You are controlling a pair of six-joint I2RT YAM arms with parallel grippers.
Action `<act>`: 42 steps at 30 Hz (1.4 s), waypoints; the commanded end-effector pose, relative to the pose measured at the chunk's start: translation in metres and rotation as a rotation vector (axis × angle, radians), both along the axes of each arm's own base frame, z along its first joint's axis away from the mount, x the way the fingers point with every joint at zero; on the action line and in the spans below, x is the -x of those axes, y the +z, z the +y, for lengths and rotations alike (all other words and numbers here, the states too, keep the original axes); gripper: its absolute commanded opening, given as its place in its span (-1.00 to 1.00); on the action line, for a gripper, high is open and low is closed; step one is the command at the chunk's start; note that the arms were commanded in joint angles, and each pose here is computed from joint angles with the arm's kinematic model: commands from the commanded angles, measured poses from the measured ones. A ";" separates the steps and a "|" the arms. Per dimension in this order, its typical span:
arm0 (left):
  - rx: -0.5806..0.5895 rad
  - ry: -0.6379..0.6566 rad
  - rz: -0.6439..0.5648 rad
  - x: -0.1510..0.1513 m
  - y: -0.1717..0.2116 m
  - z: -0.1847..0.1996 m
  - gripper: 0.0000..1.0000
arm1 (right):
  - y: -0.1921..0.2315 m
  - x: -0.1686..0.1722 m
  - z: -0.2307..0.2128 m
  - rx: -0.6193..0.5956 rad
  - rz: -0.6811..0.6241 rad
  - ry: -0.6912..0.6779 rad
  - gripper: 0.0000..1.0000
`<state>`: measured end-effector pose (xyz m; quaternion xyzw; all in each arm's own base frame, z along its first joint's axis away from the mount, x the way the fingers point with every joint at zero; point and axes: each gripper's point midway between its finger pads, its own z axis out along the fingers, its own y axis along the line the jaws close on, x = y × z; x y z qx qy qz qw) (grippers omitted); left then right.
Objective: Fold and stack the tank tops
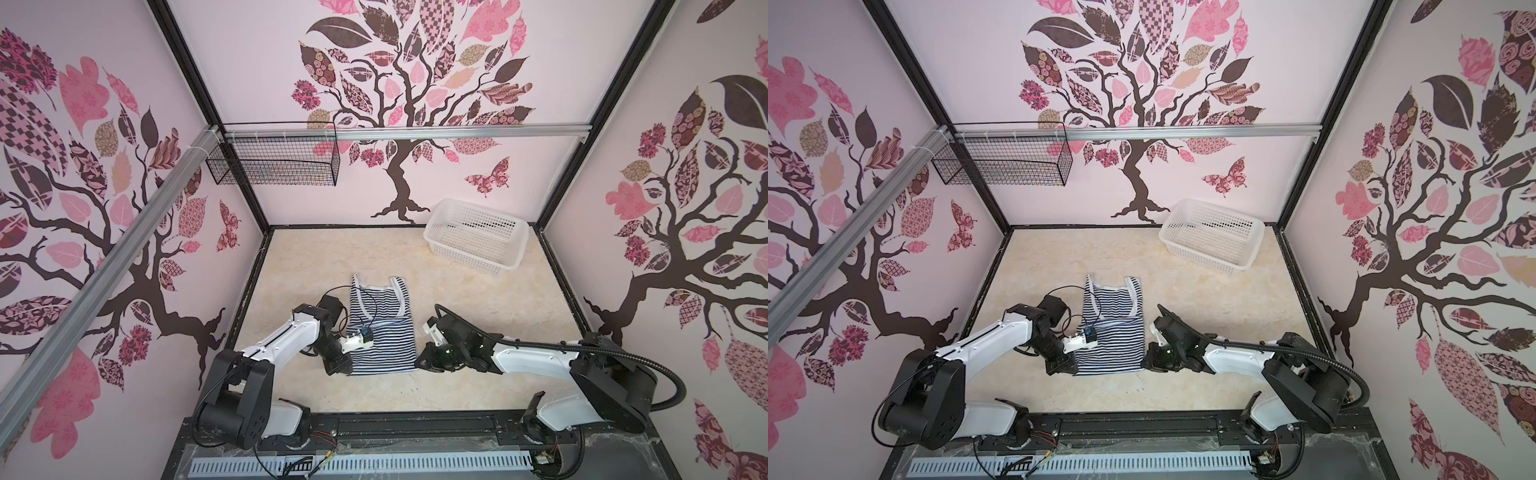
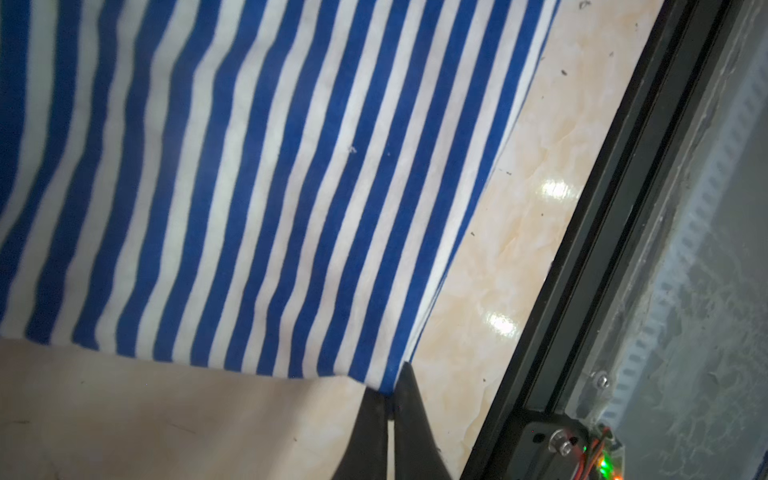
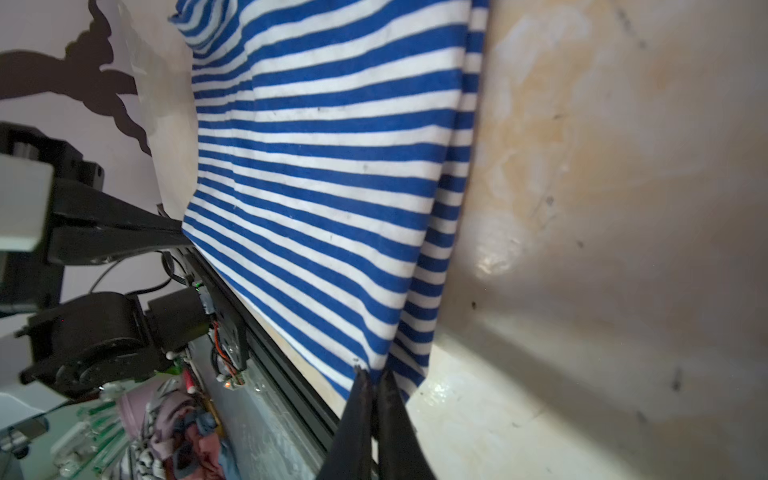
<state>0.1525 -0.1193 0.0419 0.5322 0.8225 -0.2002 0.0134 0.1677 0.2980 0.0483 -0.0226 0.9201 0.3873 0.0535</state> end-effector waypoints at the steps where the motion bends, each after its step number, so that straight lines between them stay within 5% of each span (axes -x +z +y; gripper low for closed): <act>1: -0.049 -0.046 0.003 0.008 -0.002 0.011 -0.50 | 0.006 -0.001 -0.001 0.005 -0.007 -0.019 -0.19; 4: -0.075 -0.029 -0.052 -0.003 0.002 0.020 -0.33 | 0.010 -0.007 -0.008 0.070 -0.045 -0.023 0.03; 9: -0.006 0.066 -0.139 -0.041 0.030 0.020 -0.17 | 0.027 -0.025 -0.007 0.128 -0.127 -0.024 0.05; 17: 0.116 0.191 -0.118 -0.099 0.039 -0.013 -0.22 | 0.035 -0.066 0.030 0.136 -0.179 -0.009 -0.45; 24: 0.098 0.224 -0.047 -0.124 0.018 -0.021 -0.31 | 0.029 -0.100 0.067 0.107 -0.168 0.027 -0.77; 42: -0.131 0.393 -0.163 -0.173 -0.022 0.010 -0.29 | 0.019 -0.112 0.108 0.026 -0.115 0.090 -0.81</act>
